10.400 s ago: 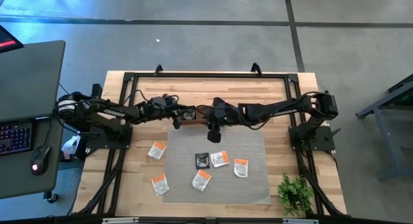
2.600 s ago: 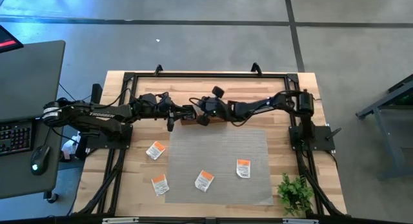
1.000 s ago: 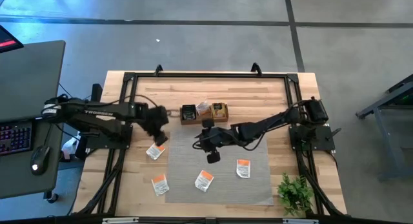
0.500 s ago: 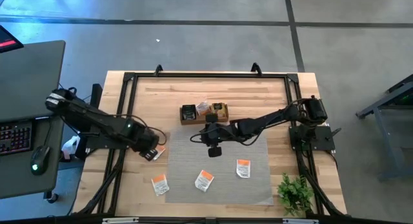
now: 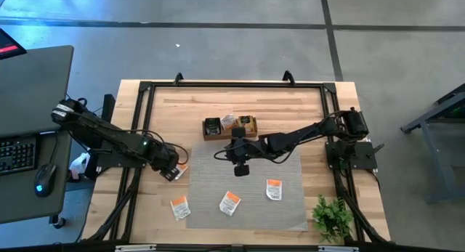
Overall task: Pick & Place Tea
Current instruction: Put the white tea bag into the middle section of the wooden organizer
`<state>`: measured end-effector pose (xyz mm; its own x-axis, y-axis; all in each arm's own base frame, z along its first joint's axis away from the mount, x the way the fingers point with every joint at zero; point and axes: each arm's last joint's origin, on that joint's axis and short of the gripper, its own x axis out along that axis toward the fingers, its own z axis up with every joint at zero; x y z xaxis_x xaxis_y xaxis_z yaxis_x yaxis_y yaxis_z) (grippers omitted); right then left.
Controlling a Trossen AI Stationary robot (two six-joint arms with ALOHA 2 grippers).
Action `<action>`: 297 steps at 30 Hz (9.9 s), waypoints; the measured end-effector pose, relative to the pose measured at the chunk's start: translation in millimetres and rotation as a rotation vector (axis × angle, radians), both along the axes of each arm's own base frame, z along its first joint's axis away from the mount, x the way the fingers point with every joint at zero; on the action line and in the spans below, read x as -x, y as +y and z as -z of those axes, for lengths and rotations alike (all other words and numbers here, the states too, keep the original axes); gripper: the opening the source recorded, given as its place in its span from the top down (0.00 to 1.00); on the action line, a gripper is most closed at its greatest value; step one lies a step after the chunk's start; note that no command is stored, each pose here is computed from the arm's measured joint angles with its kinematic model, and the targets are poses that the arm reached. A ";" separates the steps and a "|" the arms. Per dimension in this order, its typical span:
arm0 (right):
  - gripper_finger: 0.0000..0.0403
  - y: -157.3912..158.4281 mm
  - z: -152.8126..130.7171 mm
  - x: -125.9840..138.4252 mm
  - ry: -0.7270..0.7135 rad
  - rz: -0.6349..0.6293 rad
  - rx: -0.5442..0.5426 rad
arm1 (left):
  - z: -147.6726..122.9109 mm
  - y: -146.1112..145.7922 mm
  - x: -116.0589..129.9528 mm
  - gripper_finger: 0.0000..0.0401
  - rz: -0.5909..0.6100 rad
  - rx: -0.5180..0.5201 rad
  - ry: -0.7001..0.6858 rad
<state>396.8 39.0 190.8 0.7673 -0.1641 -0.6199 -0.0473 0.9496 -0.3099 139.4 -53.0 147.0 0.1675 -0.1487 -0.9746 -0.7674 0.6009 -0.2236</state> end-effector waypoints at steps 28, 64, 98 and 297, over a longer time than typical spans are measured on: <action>0.65 -2.7 -21.8 -14.7 -0.278 -0.009 -0.200 | -34.4 -1.4 -27.8 0.99 0.255 -0.290 -0.280; 0.91 -7.6 92.3 -108.7 0.066 -0.104 -0.354 | 7.5 -15.3 -62.3 0.53 0.479 -0.317 -0.185; 0.99 -15.4 99.5 -104.0 0.137 -0.117 -0.336 | -3.1 -16.8 -69.5 0.53 0.595 -0.276 -0.247; 0.98 -97.9 34.1 1.3 -0.528 1.034 -0.609 | -121.9 3.9 10.2 1.00 0.216 -0.663 -0.351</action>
<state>395.5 -58.9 156.7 0.6281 -0.6216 -0.4681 0.7769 0.4672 0.4220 129.2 -49.1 268.9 0.5165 0.3817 -0.7665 -0.5690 0.8219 0.0259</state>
